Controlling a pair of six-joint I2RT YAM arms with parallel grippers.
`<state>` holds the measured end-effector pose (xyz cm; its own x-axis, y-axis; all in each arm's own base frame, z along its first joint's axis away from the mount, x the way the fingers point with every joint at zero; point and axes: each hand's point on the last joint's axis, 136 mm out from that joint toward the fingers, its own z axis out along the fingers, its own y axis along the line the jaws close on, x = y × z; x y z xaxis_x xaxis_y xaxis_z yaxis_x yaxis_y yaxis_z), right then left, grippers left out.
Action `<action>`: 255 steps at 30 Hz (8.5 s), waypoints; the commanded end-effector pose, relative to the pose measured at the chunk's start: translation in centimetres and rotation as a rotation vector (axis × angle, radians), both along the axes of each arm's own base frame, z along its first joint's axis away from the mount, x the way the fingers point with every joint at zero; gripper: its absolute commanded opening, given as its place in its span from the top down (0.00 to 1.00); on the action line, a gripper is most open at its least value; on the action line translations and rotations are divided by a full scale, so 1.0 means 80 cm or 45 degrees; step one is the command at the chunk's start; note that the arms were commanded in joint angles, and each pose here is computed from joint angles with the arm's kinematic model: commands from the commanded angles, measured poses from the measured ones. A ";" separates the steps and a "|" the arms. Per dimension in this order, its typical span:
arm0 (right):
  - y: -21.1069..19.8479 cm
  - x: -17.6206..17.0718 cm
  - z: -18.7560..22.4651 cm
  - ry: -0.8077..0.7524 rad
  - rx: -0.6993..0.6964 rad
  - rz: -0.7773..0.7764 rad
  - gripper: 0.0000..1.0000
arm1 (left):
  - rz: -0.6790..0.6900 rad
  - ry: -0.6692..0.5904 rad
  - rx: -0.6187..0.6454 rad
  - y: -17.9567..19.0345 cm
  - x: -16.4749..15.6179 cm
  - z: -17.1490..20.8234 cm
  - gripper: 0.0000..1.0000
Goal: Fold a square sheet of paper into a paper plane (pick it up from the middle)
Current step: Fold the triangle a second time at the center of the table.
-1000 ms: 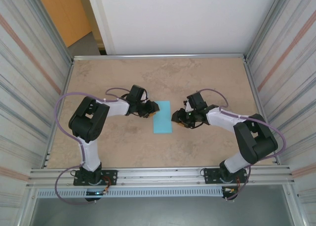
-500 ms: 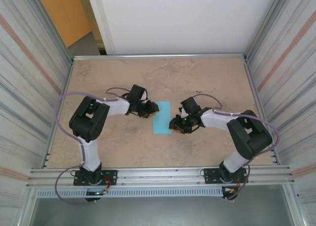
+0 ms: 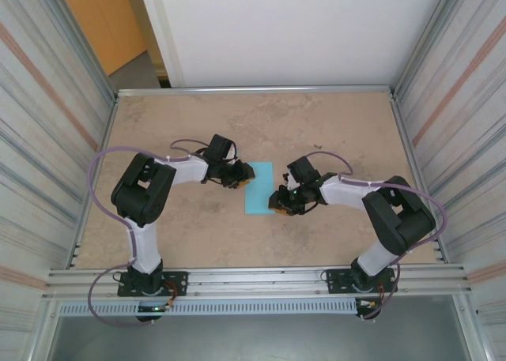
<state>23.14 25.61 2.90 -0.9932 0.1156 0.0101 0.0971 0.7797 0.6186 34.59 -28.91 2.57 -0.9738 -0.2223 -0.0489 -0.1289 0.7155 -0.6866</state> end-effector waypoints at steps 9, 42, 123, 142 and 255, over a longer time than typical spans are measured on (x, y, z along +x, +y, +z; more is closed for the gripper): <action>-0.009 -0.005 -0.014 0.019 -0.079 -0.008 0.65 | -0.006 0.153 0.113 0.018 -0.027 -0.045 0.70; 0.020 0.021 0.009 -0.080 0.063 -0.016 0.69 | -0.012 0.154 0.100 0.016 -0.028 -0.045 0.70; -0.009 0.006 0.015 0.048 0.080 -0.141 0.99 | -0.189 -0.118 -0.052 -0.017 0.003 0.027 0.70; 0.025 0.040 0.038 -0.031 0.171 -0.069 0.98 | -0.150 0.055 0.024 -0.007 -0.008 -0.019 0.72; 0.040 0.044 -0.059 0.056 -0.100 -0.043 0.76 | -0.018 -0.142 -0.071 0.039 -0.024 0.065 0.78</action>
